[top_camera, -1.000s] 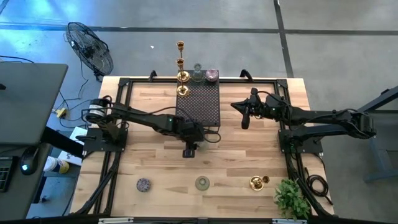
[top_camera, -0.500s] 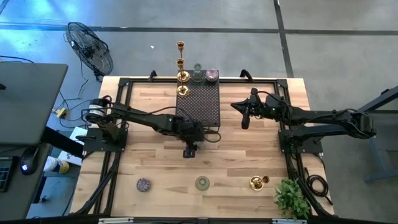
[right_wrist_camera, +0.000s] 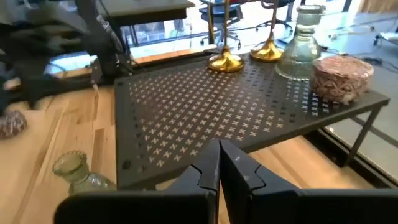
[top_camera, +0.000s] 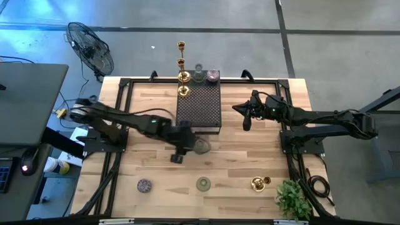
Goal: Pick & Place candle stick holders
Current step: Put the green candle holder on the shelf
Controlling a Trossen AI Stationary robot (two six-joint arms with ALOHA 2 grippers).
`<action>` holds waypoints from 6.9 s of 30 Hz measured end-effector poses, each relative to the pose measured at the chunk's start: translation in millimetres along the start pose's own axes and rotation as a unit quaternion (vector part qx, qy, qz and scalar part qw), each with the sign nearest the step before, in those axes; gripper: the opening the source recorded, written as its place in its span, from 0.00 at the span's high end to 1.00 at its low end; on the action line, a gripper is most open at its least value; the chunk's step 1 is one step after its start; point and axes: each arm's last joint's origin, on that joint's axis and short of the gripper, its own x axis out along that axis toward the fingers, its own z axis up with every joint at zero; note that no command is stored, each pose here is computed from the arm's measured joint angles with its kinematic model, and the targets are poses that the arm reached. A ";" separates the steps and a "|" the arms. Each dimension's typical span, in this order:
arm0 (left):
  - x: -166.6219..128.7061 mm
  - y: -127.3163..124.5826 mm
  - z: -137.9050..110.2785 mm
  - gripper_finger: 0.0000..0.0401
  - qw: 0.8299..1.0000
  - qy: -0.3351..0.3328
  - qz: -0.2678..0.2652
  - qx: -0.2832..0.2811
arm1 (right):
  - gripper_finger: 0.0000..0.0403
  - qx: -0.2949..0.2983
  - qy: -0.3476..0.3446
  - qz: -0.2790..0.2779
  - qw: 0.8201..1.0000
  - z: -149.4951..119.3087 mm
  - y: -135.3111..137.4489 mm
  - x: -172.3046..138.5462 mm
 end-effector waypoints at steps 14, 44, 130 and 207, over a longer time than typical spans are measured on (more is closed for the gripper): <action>-24.9 -12.7 -117.6 0.94 0.946 -0.293 0.001 -0.139 | 1.00 0.028 0.030 0.024 0.999 -16.0 68.3 -11.2; -21.3 28.5 -221.8 1.00 0.885 -0.369 0.179 -0.218 | 0.33 0.120 0.180 0.036 0.976 -56.9 182.8 93.5; -19.3 27.7 -223.3 1.00 0.891 -0.358 0.169 -0.222 | 0.23 -0.041 0.322 0.026 0.945 13.9 183.3 138.7; -18.9 27.4 -223.7 1.00 0.893 -0.356 0.166 -0.222 | 0.40 -0.050 0.350 0.075 0.932 -22.8 191.7 147.2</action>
